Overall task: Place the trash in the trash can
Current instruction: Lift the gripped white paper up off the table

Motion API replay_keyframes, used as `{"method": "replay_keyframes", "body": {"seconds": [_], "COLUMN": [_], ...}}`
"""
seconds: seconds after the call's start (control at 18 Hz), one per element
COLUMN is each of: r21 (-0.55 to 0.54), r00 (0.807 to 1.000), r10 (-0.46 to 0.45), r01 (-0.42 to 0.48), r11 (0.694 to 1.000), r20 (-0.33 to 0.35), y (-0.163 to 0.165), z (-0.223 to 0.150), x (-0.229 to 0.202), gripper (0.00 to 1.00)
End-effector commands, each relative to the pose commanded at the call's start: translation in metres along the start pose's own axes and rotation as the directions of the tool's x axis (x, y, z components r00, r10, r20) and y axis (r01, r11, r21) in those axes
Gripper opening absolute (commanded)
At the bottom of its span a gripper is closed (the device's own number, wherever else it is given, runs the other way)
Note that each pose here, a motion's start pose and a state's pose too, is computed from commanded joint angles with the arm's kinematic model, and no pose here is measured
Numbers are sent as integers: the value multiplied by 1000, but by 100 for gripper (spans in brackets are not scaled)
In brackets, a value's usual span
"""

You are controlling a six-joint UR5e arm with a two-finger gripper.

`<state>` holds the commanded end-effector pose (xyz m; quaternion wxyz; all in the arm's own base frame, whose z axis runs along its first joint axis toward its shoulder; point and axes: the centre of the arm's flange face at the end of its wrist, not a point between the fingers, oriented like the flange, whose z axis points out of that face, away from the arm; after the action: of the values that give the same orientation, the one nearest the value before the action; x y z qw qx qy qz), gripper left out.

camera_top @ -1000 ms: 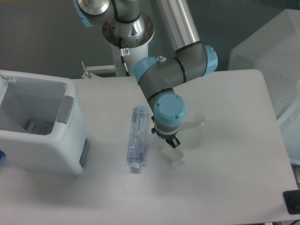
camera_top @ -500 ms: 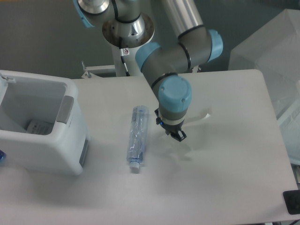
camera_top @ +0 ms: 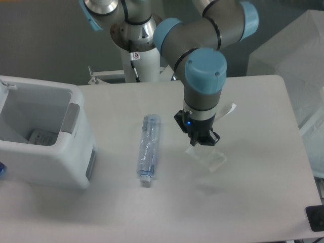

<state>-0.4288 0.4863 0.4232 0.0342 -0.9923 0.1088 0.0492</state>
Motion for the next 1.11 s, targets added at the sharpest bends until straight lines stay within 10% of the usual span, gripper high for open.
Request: {"method": "replay_keyframes", "body": {"seconds": [1.11], "r21": [-14], "r00": [999], "r10": [-30], "r01": [29], "r11": [999], "r20": [-27], "y": [3], "z": [-15], "x": [0], "gripper": [0]}}
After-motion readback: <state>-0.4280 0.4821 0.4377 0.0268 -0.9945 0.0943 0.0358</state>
